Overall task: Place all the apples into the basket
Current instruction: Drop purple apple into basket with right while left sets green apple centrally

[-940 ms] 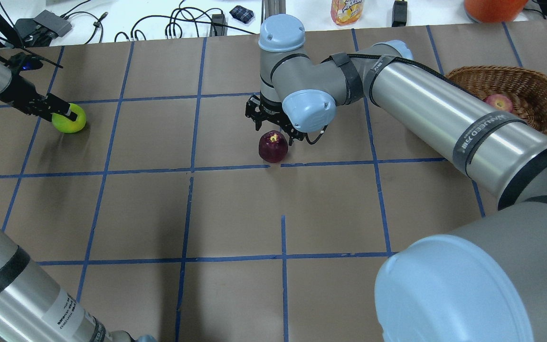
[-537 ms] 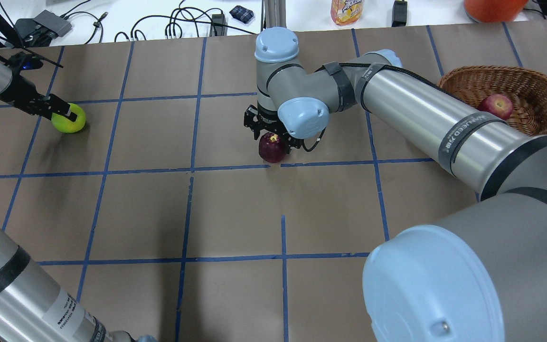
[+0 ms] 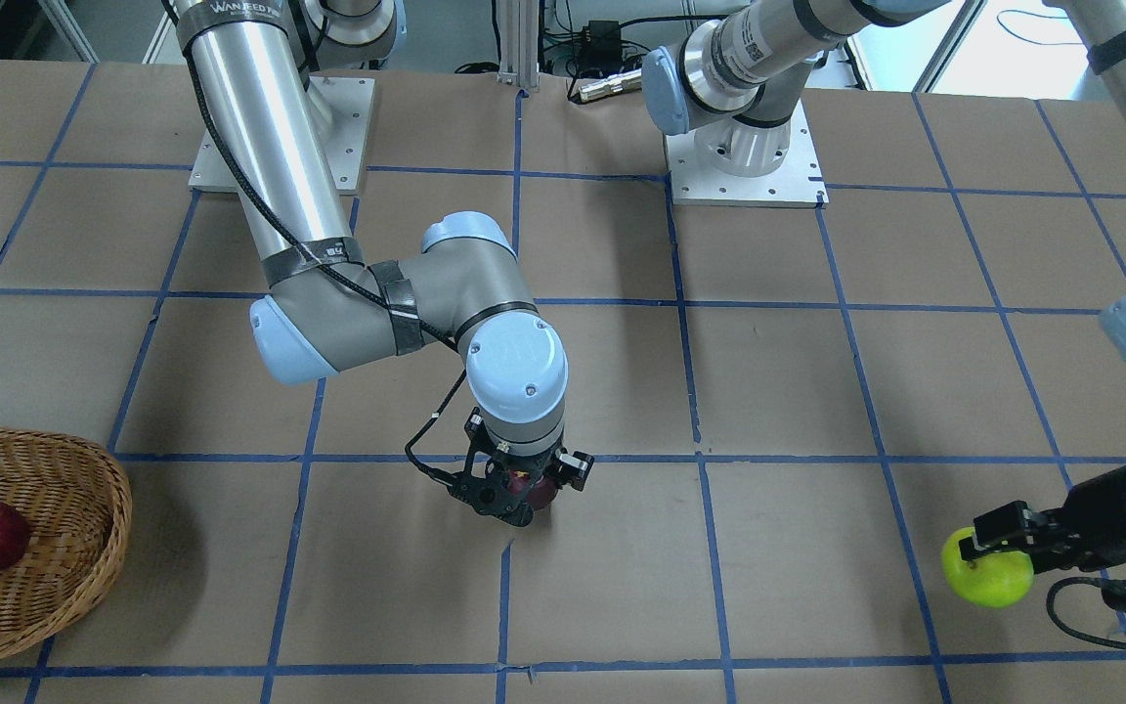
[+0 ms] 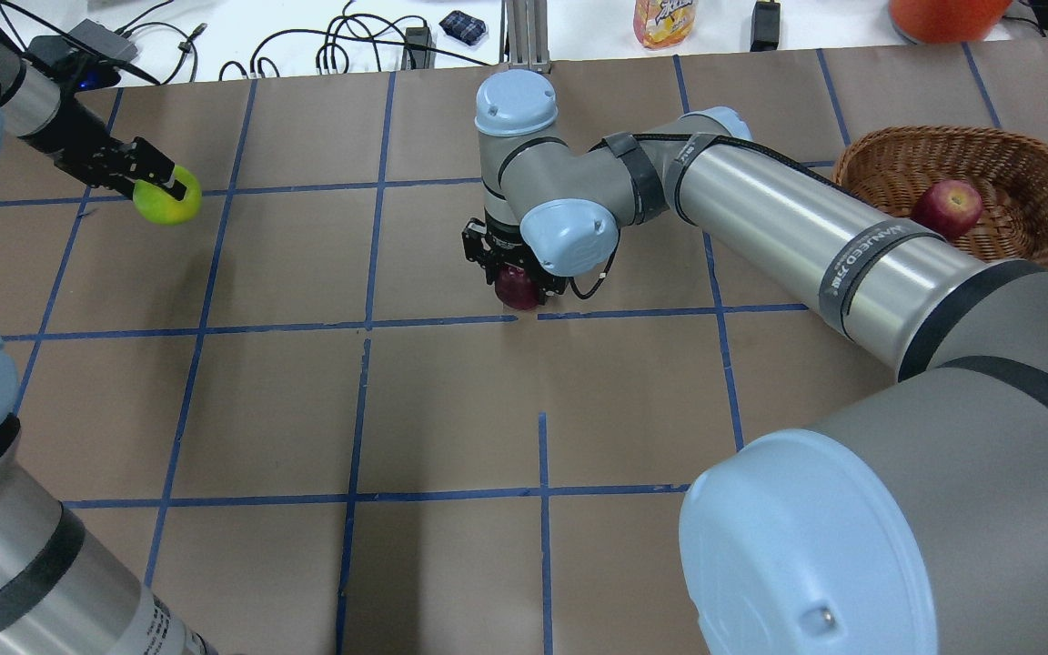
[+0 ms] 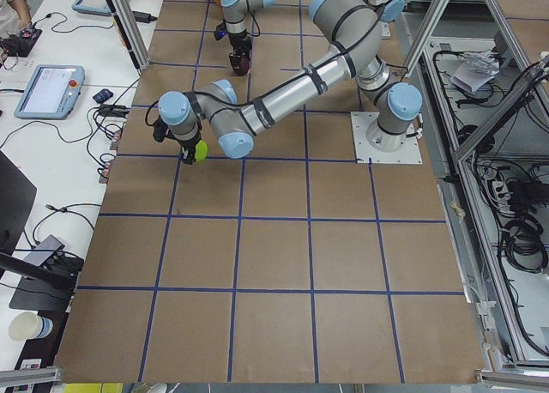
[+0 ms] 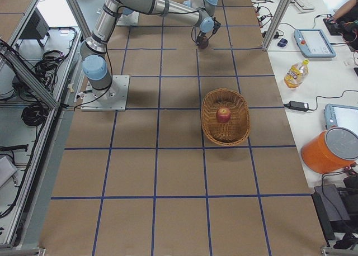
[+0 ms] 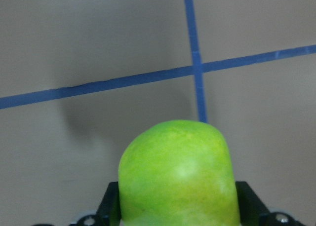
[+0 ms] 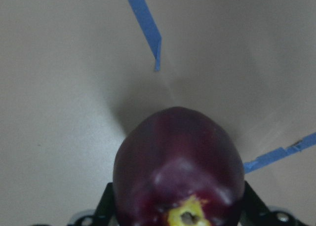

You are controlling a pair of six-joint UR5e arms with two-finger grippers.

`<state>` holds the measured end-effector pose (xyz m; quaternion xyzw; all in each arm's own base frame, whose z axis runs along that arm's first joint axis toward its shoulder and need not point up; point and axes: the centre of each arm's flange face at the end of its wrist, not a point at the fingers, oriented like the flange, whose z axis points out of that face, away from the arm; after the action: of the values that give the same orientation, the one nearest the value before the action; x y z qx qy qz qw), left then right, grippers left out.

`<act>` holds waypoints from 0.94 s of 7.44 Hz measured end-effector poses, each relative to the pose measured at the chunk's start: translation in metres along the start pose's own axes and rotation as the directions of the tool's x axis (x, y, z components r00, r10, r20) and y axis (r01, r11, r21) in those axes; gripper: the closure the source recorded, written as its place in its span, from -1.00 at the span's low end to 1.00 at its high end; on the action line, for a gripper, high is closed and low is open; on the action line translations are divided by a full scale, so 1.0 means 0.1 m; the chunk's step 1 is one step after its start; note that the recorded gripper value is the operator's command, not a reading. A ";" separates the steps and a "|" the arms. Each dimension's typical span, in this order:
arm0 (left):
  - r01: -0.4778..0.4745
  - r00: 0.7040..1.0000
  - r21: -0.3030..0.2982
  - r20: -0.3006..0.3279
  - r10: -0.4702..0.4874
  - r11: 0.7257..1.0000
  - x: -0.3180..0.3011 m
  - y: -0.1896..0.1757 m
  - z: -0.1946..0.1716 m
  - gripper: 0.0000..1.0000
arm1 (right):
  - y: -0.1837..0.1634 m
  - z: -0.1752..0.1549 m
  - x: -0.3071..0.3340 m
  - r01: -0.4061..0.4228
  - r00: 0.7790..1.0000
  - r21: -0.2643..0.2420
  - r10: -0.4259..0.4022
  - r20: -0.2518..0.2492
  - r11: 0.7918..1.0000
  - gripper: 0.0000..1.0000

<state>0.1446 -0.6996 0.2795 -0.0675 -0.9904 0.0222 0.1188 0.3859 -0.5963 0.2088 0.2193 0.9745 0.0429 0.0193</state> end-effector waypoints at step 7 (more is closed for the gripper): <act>0.220 0.973 0.000 0.076 -0.219 0.976 3.73 0.18 0.74 0.08 | -1.77 -1.86 3.15 0.118 0.992 -0.009 -0.118 -0.051 0.993 1.00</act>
<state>-0.2298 -0.6320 0.2932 0.0428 -0.9956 0.0074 0.0827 0.0161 -0.6342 0.3716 0.1600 0.9858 0.0500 -0.0024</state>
